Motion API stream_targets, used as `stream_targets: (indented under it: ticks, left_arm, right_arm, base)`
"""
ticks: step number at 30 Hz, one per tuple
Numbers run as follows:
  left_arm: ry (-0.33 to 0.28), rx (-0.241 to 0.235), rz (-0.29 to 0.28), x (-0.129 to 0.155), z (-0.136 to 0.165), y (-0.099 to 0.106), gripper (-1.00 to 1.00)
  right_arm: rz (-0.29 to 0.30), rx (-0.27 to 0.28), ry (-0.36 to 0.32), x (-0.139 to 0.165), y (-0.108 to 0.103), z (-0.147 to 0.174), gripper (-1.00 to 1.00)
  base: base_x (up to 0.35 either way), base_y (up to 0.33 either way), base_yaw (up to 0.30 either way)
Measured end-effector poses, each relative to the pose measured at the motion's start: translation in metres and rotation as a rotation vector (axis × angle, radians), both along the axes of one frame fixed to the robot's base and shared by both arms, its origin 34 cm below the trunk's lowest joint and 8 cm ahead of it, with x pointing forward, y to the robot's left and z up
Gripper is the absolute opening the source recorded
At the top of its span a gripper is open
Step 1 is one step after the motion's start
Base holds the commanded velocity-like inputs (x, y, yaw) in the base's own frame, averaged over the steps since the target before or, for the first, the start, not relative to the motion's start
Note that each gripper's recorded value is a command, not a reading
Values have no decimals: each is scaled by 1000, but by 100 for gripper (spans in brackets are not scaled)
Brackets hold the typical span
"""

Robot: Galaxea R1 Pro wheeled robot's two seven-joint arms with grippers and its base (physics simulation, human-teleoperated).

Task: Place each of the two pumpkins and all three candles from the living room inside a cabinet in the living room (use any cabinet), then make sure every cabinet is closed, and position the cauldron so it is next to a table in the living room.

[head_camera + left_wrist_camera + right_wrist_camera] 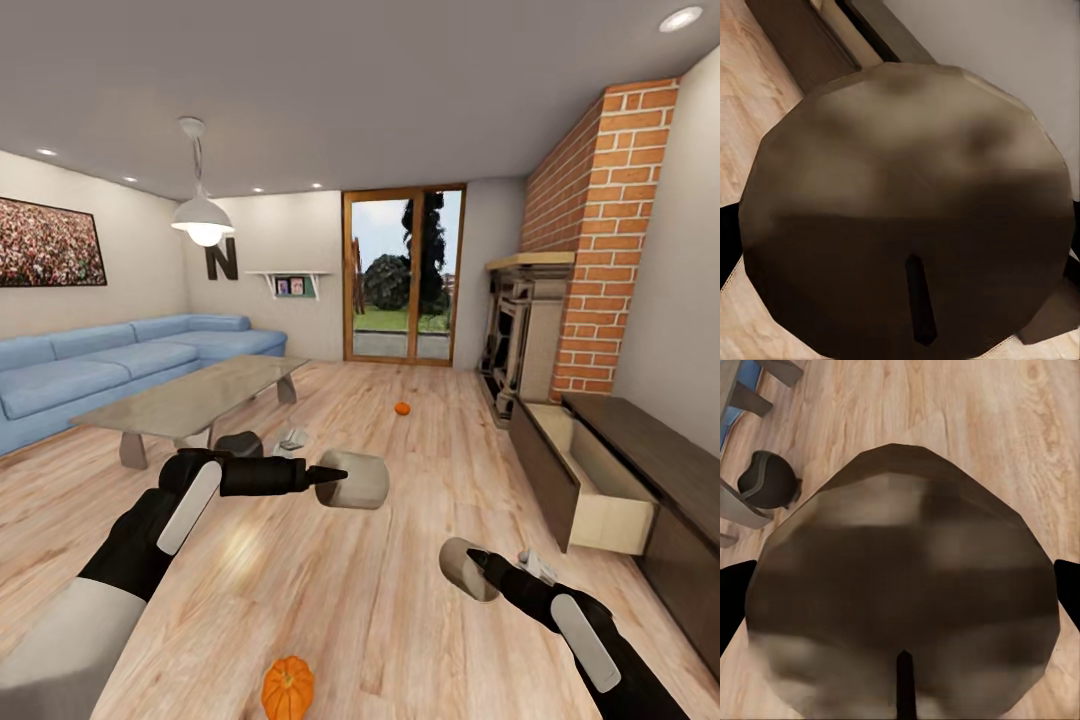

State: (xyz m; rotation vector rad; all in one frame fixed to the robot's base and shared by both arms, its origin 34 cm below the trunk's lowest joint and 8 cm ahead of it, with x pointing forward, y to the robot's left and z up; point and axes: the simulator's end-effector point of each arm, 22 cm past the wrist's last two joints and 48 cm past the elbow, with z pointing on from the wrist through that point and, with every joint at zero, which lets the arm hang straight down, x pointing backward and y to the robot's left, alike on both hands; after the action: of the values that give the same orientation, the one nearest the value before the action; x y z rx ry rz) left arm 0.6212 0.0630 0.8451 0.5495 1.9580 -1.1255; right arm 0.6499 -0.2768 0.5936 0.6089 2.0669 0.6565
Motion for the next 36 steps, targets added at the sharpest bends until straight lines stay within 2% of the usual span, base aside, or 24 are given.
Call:
stream_targets:
  ticks: [14,36]
  left_arm:
    - [7,1,1,2,-4,0,-100]
    - [-10,-4,7,4,-1,1,-100]
  right_arm:
    - [1,-2,5,0,0,-3,-100]
    - [2,-1,5,0,1,-3,-100]
  base:
    - [259,-211,-132]
    - [253,-229,-6]
